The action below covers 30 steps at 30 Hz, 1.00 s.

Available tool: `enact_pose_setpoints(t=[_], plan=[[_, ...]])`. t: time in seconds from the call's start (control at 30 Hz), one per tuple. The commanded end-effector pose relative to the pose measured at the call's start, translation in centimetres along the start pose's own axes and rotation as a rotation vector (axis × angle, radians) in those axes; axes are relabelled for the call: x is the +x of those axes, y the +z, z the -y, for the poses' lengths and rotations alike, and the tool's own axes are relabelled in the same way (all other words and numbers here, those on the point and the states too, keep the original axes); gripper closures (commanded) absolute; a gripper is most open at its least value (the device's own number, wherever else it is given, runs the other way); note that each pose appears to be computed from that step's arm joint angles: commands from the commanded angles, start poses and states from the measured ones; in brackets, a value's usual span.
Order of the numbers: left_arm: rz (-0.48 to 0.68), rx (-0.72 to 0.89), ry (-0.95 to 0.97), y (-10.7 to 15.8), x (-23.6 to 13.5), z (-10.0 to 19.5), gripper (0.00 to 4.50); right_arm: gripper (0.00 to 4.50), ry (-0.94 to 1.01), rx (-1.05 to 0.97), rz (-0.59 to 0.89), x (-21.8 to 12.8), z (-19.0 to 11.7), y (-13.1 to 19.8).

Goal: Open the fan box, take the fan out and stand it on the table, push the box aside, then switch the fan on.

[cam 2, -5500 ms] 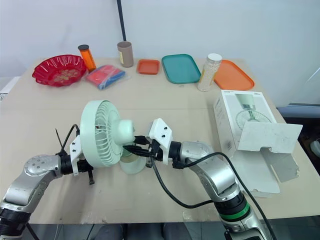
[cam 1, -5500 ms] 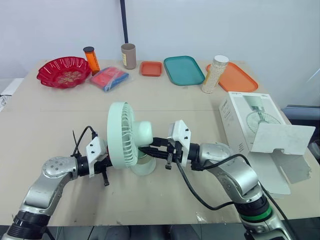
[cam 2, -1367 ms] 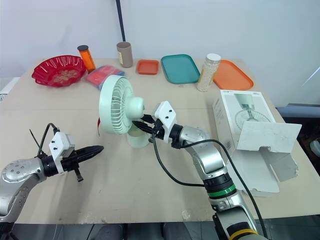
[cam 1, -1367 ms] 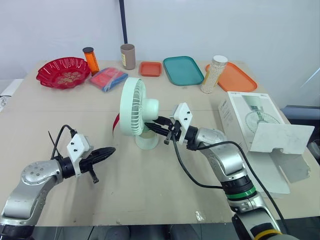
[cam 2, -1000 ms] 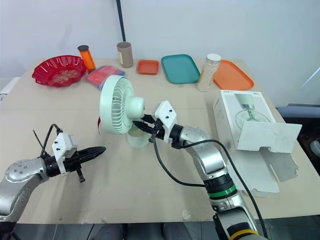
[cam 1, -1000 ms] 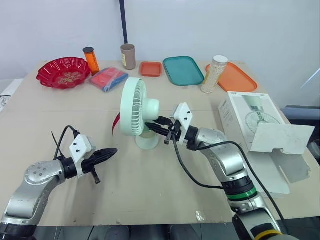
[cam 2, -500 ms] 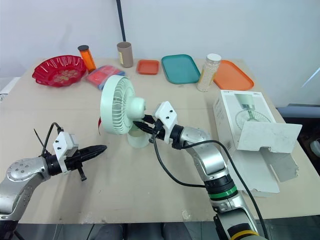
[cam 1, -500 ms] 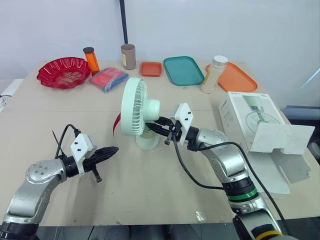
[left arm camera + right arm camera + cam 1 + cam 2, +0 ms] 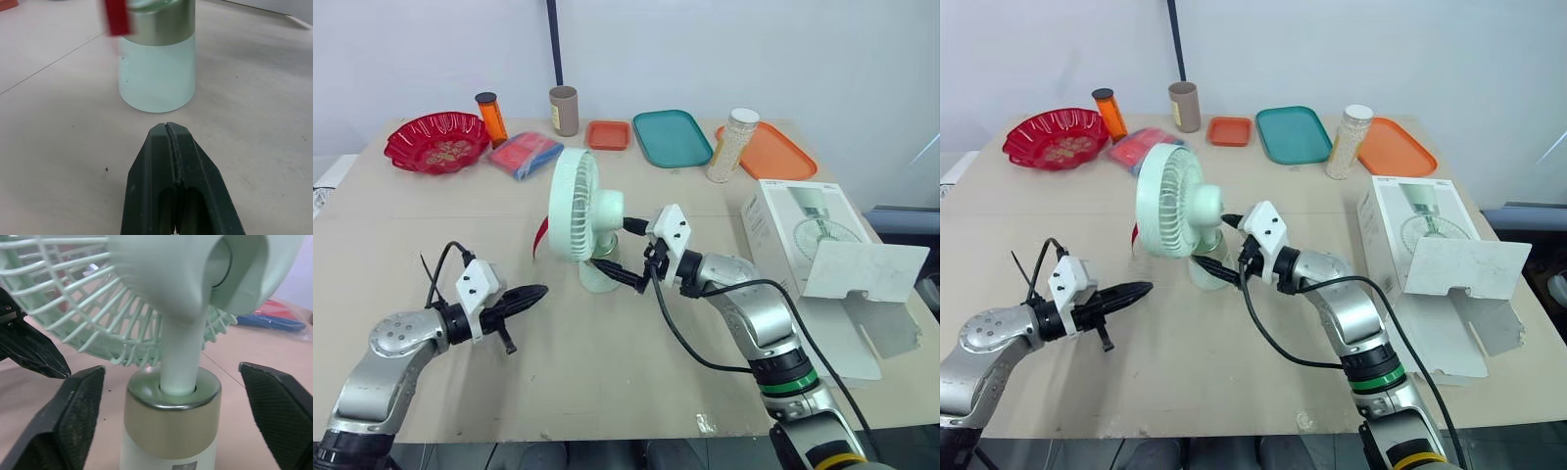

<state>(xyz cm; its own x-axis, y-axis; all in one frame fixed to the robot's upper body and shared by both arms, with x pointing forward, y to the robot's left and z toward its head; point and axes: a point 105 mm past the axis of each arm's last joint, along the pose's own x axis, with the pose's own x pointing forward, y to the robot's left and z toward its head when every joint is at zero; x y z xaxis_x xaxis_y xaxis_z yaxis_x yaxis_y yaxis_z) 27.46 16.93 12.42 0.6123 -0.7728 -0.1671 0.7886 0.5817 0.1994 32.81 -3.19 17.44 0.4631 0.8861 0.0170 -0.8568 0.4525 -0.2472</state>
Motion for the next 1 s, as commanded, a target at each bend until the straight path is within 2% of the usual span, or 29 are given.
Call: enact_pose_setpoints(t=[0.03, 0.23, 0.47, 0.73, 0.83, 1.0], plan=[[0.026, 0.024, 0.004, 0.7, 0.1, 0.0, 4.50, 0.07, -0.005, -0.032, 0.039, -0.2, 0.1, 1.4], [0.022, 0.029, 0.007, 0.9, -0.3, 0.0, 4.50, 0.07, -0.011, -0.027, 0.019, -1.1, 0.0, 1.2], [-0.022, 0.035, 0.003, 0.8, -2.0, -0.1, 4.50, 0.07, -0.043, -0.012, -0.063, -4.8, -1.0, 0.7], [-0.059, 0.032, -0.027, 1.8, -3.4, -0.6, 4.50, 0.07, -0.171, 0.022, -0.111, -7.8, -2.4, 1.0], [-0.053, 0.041, -0.010, 2.4, -3.7, -1.2, 3.67, 0.00, -0.206, 0.018, -0.125, -8.8, -3.0, 1.5], [-0.032, 0.036, -0.004, 2.7, -3.8, -1.1, 1.91, 0.00, -0.249, 0.018, -0.147, -10.1, -3.2, 2.3]])
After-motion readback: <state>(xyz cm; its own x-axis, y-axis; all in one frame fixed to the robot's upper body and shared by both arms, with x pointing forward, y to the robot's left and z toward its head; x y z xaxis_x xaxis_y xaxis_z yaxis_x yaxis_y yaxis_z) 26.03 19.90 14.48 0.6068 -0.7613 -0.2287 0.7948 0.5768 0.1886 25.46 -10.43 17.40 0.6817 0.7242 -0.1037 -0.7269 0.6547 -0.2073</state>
